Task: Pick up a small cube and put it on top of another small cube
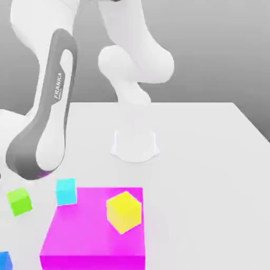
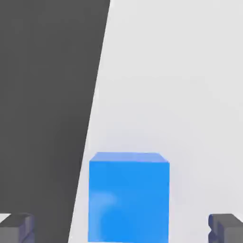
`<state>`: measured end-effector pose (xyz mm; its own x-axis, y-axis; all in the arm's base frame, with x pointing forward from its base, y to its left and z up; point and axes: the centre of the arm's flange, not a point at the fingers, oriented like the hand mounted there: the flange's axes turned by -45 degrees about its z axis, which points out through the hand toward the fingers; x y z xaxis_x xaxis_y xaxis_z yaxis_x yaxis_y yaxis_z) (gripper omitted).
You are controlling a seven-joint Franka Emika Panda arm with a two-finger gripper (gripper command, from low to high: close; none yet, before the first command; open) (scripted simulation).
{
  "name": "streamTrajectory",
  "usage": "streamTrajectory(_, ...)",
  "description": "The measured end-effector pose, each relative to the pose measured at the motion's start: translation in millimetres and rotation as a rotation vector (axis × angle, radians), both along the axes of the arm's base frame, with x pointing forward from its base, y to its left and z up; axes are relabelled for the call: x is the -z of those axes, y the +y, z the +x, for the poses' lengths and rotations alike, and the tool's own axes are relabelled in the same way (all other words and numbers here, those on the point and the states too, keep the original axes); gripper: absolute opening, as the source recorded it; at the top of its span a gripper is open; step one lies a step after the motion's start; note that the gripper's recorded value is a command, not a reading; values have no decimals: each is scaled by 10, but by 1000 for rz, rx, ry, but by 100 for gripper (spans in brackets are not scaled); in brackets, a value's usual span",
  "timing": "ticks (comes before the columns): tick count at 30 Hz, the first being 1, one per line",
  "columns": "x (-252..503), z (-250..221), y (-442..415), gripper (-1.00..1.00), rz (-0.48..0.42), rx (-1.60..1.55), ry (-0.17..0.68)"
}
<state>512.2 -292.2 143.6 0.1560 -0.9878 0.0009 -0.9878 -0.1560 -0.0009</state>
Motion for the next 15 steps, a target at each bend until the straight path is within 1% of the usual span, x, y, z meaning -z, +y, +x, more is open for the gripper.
streamTrajectory(1, 97, -5, 1, -100, 0, 1, 1)
streamTrajectory(8, 86, -4, -2, -100, 0, 2, -1)
streamTrajectory(12, -446, -3, 29, -100, 0, -10, -1)
streamTrajectory(15, -759, 7, 420, -100, -6, -166, 6)
